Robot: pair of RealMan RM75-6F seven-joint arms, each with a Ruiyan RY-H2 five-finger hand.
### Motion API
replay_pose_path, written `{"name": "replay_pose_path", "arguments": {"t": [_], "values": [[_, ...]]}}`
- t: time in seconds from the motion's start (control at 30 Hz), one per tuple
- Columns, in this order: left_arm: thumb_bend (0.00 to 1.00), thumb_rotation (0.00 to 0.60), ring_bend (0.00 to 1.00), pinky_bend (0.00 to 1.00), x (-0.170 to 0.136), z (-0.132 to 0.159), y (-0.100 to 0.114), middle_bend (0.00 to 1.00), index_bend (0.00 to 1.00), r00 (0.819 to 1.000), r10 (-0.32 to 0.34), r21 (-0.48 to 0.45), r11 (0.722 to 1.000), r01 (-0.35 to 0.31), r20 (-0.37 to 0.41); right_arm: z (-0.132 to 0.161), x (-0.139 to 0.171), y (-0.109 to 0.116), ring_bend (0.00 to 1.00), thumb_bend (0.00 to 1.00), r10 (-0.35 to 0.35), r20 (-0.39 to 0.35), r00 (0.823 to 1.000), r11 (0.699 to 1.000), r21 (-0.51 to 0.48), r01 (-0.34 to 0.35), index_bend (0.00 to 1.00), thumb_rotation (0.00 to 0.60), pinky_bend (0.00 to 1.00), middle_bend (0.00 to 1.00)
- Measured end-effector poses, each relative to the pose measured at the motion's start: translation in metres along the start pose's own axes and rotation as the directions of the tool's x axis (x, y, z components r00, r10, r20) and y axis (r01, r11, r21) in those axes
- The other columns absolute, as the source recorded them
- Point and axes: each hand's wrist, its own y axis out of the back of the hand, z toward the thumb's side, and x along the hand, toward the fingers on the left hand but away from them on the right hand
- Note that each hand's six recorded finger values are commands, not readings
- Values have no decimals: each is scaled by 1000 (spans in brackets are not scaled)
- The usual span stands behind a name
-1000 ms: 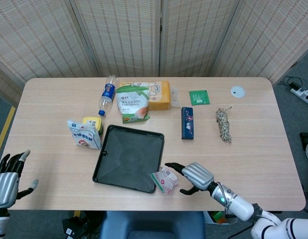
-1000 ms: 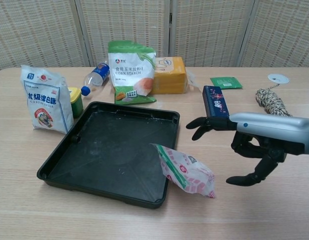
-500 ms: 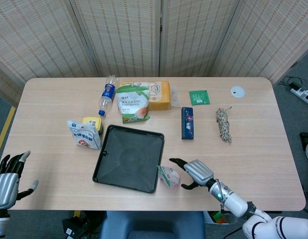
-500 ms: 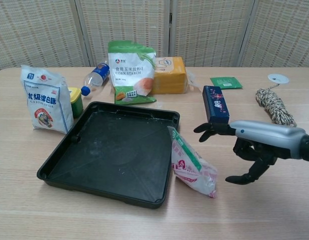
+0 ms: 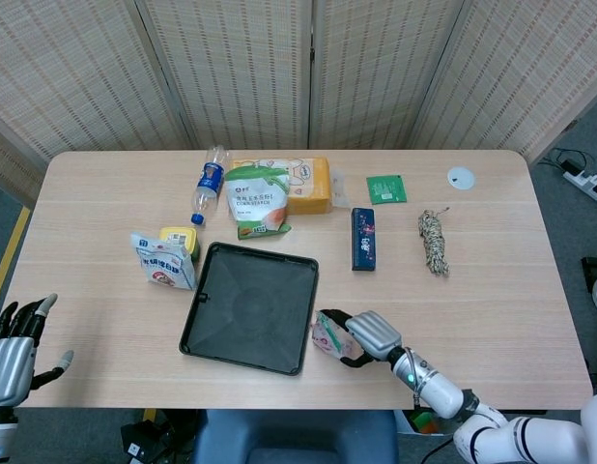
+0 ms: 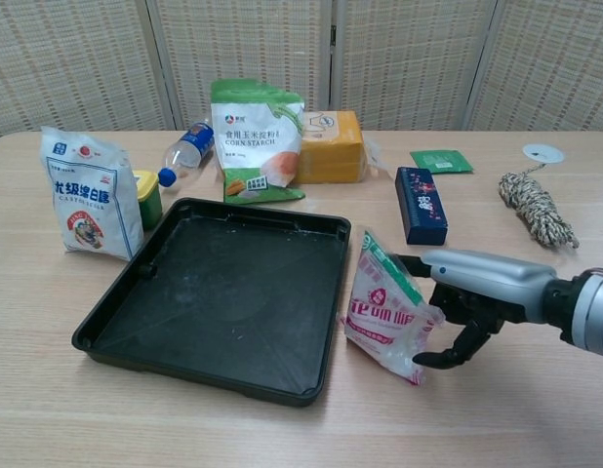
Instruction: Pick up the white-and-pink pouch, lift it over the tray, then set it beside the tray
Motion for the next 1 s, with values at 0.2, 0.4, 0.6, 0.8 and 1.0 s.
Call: {"name": "replay_pose_path", "arguments": {"t": [0.2, 0.4, 0.6, 0.8, 1.0], "values": [[333, 600, 139, 42, 0, 0, -2, 146, 65, 1000, -7, -2, 1000, 7, 0, 14, 3, -7, 857, 305, 34, -39, 999, 999, 37, -32, 83, 600, 863, 189], [333, 600, 139, 42, -1, -3, -3, 146, 65, 1000, -7, -4, 1000, 7, -6, 6, 7, -3, 857, 304, 12, -19, 1000, 999, 44, -11, 91, 600, 863, 201], [333, 600, 139, 42, 0, -1, -4, 146, 65, 1000, -11, -8, 1000, 11, -1, -1, 2, -4, 861, 305, 8, 10, 1000, 998, 65, -9, 137, 600, 863, 231], [333, 600, 139, 42, -2, -4, -3, 146, 65, 1000, -9, -10, 1000, 9, -11, 5, -6, -9, 871, 304, -15, 3, 1000, 995, 94, 15, 218, 600, 863, 286], [332, 600, 139, 41, -2, -5, -5, 146, 65, 1000, -12, -14, 1000, 12, -10, 6, -8, -13, 871, 305, -22, 10, 1000, 995, 96, 21, 236, 600, 863, 294]]}}
